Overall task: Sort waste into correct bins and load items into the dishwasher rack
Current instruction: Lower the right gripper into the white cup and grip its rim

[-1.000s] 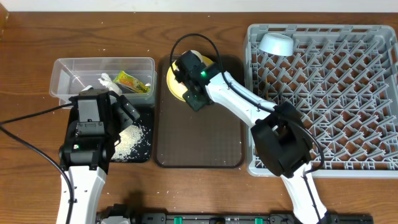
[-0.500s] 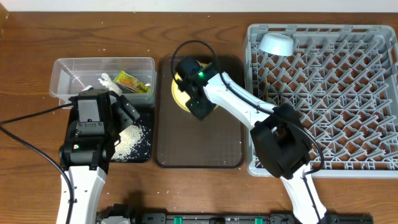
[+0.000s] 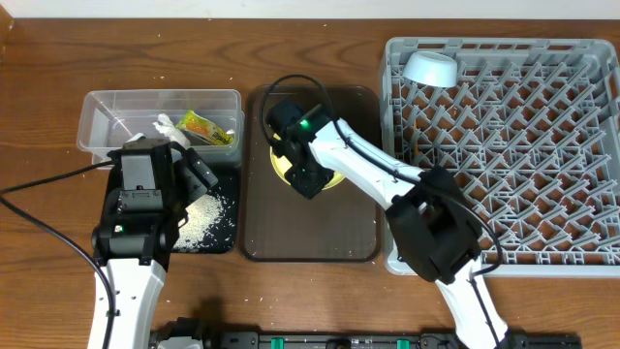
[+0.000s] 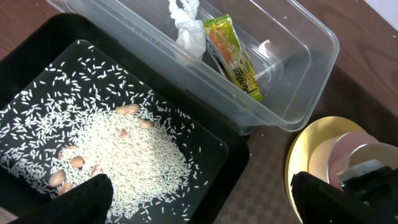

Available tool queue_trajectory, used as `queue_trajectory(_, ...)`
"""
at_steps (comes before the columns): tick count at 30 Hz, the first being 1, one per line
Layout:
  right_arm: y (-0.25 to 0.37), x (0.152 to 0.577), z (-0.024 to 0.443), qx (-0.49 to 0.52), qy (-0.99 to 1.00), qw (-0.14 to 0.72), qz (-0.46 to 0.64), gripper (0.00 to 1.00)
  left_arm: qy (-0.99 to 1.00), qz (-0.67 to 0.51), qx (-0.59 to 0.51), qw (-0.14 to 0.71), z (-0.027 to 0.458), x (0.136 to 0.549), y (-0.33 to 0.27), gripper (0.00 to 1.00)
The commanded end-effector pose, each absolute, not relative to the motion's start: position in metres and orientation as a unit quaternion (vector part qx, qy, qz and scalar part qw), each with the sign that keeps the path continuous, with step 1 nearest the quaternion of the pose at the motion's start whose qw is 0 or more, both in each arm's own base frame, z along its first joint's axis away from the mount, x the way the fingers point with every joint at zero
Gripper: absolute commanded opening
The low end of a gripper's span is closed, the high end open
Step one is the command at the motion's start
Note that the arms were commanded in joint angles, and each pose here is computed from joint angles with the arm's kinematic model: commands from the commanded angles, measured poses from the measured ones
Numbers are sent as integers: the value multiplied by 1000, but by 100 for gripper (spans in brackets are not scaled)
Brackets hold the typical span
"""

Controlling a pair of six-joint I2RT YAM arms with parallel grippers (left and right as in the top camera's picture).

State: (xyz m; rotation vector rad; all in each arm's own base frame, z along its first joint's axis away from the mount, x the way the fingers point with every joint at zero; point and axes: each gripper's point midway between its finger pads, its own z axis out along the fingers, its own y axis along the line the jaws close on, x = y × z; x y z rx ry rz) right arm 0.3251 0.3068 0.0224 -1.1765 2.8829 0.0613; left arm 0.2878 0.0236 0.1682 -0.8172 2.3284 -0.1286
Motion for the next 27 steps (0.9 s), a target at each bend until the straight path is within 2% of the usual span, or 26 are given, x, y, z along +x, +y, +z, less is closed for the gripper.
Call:
queue_trajectory(1,315,330,73,-372,925,70,45,8,887,-44,-313,336,174,290,27,95)
queue_trajectory(6,322,341,131,-370,914,151,70,15,887,-44,-313,336,174,290,27,95)
queue_trajectory(7,322,345,141,-367,912,169,71,21,887,-44,-313,336,174,290,27,95)
queue_trajectory(9,319,353,161,-360,908,203,66,43,887,-44,-313,336,174,290,27,95)
queue_trajectory(10,317,358,168,-355,907,219,60,50,887,-44,-313,336,174,290,27,95)
queue_trajectory(12,310,369,179,-344,906,245,44,54,887,-44,-313,336,174,290,27,95)
queue_trajectory(18,298,380,177,-329,910,250,27,54,887,-44,-313,336,174,290,27,95)
queue_trajectory(24,295,382,167,-313,919,237,27,39,887,-44,-313,336,174,290,27,95)
queue_trajectory(27,304,377,155,-318,922,217,48,37,887,-44,-313,336,174,290,27,95)
